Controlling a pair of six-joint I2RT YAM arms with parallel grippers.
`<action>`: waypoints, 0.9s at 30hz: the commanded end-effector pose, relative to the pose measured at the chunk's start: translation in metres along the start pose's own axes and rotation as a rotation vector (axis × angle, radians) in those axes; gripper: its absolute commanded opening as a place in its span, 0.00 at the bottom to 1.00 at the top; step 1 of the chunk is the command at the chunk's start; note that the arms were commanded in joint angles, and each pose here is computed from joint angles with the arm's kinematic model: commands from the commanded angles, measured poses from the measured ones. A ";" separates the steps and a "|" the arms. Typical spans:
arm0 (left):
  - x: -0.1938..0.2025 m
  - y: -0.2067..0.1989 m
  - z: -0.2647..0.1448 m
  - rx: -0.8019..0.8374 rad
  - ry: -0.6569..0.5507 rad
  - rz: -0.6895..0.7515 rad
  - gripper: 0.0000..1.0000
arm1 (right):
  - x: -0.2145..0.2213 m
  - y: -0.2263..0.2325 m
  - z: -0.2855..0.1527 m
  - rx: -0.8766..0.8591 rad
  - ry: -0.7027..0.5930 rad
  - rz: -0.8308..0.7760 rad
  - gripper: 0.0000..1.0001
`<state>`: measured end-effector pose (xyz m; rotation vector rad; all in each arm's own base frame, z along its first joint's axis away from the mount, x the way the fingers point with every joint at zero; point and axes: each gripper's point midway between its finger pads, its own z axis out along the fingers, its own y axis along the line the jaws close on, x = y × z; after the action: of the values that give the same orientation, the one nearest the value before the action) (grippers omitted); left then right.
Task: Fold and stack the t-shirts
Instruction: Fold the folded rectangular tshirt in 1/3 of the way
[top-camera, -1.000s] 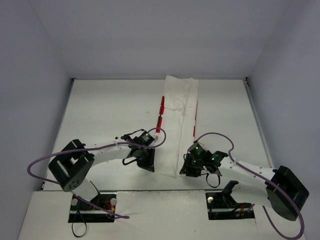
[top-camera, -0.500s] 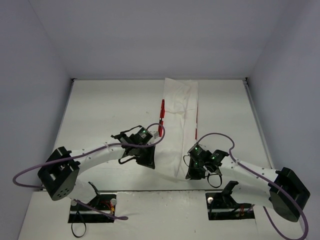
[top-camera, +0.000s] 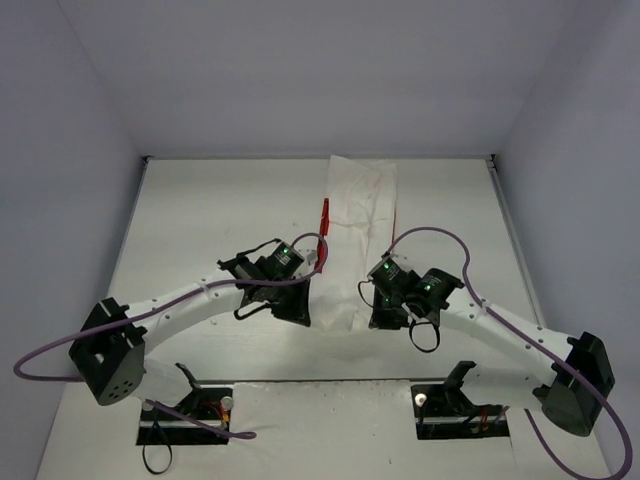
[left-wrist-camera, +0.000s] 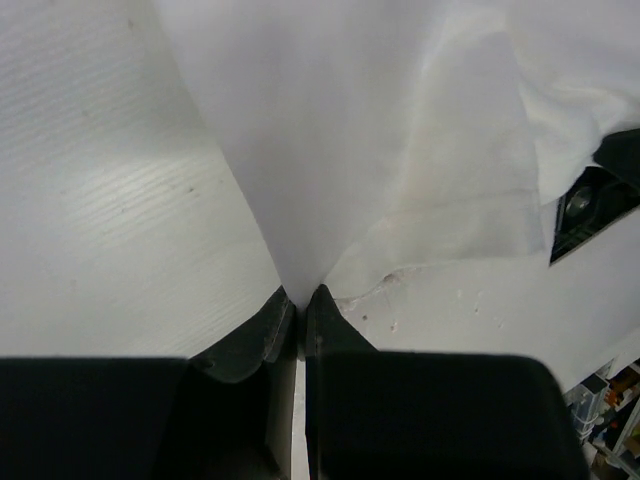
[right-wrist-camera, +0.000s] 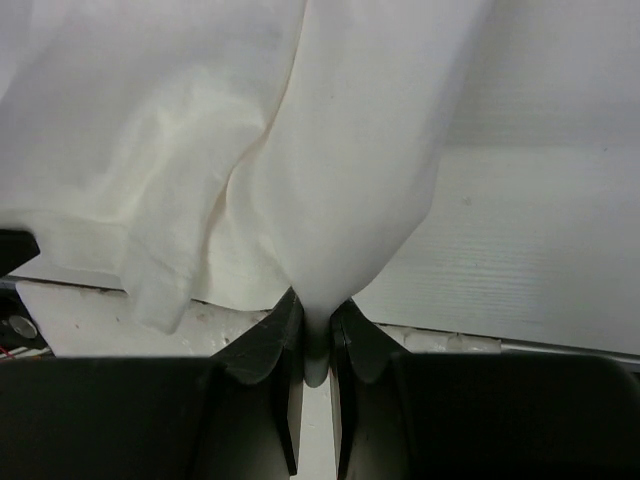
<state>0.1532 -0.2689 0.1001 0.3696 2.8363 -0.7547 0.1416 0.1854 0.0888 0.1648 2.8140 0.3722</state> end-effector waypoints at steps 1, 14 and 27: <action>-0.040 -0.014 -0.024 0.025 -0.106 0.021 0.00 | -0.025 -0.014 -0.009 0.121 -0.063 -0.041 0.00; -0.124 -0.005 -0.034 0.001 -0.210 0.010 0.00 | -0.090 -0.028 -0.006 0.203 -0.084 -0.091 0.00; -0.207 -0.008 -0.011 -0.009 -0.260 0.031 0.00 | -0.175 -0.032 0.017 0.251 -0.062 -0.136 0.00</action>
<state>0.3183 -0.3073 0.1421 0.2885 2.6644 -0.7253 0.2934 0.1448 0.1071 0.0973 2.7834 0.0461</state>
